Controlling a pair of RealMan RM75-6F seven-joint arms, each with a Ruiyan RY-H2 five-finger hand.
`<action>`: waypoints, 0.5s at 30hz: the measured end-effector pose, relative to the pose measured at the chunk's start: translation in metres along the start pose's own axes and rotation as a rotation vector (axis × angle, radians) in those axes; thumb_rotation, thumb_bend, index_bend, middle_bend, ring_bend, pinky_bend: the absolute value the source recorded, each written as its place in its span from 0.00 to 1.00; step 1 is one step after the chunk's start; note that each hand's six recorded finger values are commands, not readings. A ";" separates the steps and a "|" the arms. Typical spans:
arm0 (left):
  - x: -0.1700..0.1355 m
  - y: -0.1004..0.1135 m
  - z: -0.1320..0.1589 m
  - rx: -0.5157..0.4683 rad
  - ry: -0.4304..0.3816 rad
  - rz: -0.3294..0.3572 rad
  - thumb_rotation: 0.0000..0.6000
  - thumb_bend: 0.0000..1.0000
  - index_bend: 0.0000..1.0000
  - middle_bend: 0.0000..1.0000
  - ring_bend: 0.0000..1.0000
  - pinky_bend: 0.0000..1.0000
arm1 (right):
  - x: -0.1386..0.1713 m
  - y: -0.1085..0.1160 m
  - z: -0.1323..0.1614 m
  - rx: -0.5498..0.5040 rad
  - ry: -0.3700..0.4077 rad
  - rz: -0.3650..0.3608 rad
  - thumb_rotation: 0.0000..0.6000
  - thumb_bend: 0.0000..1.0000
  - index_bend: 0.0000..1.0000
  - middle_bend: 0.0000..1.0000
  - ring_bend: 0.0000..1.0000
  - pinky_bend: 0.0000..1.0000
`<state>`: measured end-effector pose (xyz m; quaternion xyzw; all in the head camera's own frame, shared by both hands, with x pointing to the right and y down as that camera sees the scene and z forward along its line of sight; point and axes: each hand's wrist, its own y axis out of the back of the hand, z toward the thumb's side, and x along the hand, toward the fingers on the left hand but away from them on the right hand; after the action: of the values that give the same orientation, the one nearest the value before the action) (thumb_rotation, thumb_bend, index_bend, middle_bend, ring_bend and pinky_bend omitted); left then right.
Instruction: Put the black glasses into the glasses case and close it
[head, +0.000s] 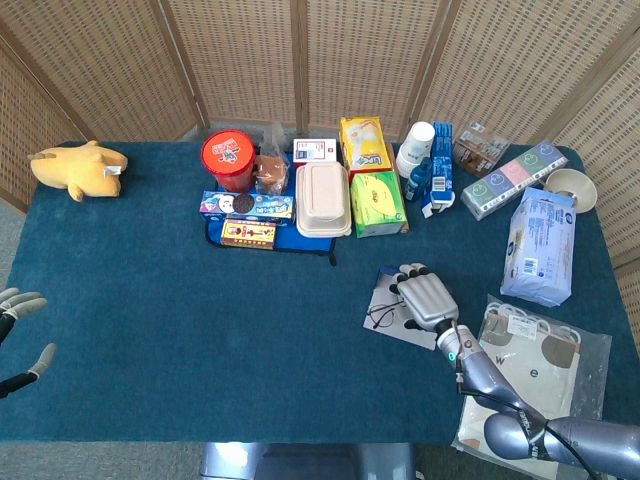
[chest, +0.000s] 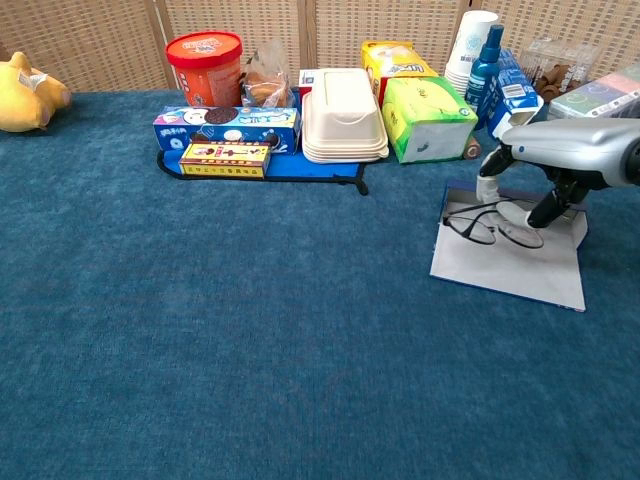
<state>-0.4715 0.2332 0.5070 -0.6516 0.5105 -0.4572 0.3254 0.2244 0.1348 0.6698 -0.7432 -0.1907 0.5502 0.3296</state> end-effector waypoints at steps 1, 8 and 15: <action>0.000 0.000 0.000 0.000 0.000 0.001 1.00 0.30 0.26 0.25 0.14 0.02 | 0.000 0.000 -0.002 0.001 -0.005 0.001 1.00 0.56 0.56 0.31 0.14 0.16; 0.000 0.000 0.001 0.001 -0.001 0.002 1.00 0.30 0.26 0.25 0.14 0.01 | -0.001 0.001 -0.007 0.009 -0.002 -0.007 1.00 0.56 0.40 0.22 0.07 0.15; 0.000 0.000 0.000 0.001 0.001 0.006 1.00 0.30 0.26 0.25 0.14 0.01 | 0.000 0.003 -0.009 0.026 0.002 -0.010 1.00 0.55 0.24 0.14 0.03 0.14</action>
<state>-0.4716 0.2331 0.5066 -0.6498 0.5122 -0.4566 0.3269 0.2330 0.1304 0.6692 -0.7383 -0.1867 0.5503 0.3422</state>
